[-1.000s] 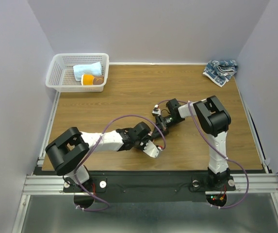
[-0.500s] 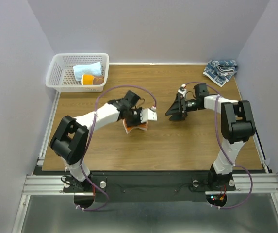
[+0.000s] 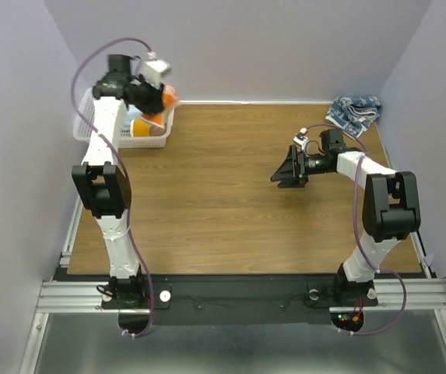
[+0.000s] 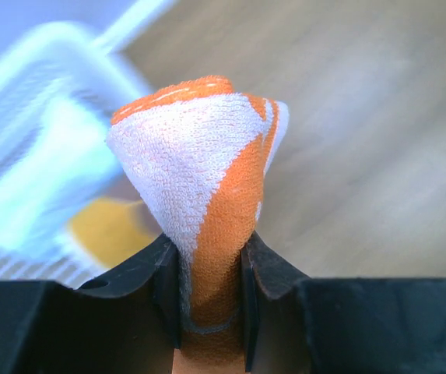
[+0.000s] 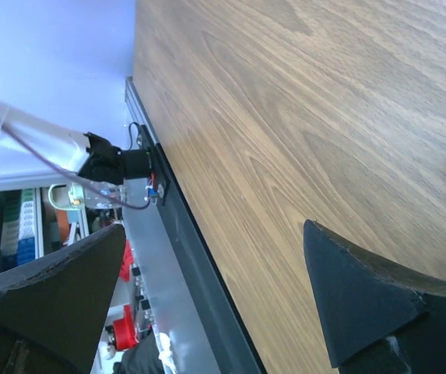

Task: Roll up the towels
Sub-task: Place the rolled towel into the container

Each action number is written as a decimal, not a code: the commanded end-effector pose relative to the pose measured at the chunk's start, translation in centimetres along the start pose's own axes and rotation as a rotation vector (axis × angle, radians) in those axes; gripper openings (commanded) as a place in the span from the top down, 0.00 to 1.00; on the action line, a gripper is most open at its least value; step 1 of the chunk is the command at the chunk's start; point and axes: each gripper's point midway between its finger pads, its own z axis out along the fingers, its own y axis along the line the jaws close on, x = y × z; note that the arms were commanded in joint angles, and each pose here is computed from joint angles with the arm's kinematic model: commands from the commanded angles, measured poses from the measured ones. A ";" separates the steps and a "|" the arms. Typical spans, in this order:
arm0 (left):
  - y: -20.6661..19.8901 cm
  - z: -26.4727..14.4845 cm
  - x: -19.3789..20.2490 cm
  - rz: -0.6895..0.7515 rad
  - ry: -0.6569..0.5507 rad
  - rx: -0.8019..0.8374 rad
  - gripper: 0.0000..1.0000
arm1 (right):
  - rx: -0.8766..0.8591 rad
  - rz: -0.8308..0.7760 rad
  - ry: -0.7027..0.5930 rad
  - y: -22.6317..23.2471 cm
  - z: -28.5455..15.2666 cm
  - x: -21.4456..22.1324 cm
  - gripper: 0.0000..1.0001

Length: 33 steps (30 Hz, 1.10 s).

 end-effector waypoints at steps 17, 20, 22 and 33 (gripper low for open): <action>24.0 -6.1 10.0 -0.227 -0.002 -0.583 1.00 | 0.067 -0.026 0.023 -1.3 -0.1 1.4 0.00; 25.0 -5.2 10.8 -0.248 -0.011 -0.608 1.00 | 0.068 -0.025 0.027 -1.3 -0.1 1.6 0.00; 25.8 -4.9 11.3 -0.256 -0.014 -0.636 1.00 | 0.070 -0.026 0.026 -1.4 -0.1 1.6 0.00; 27.8 -1.5 16.1 -0.296 0.050 -0.689 1.00 | 0.081 -0.021 0.035 -1.8 -0.1 2.3 0.00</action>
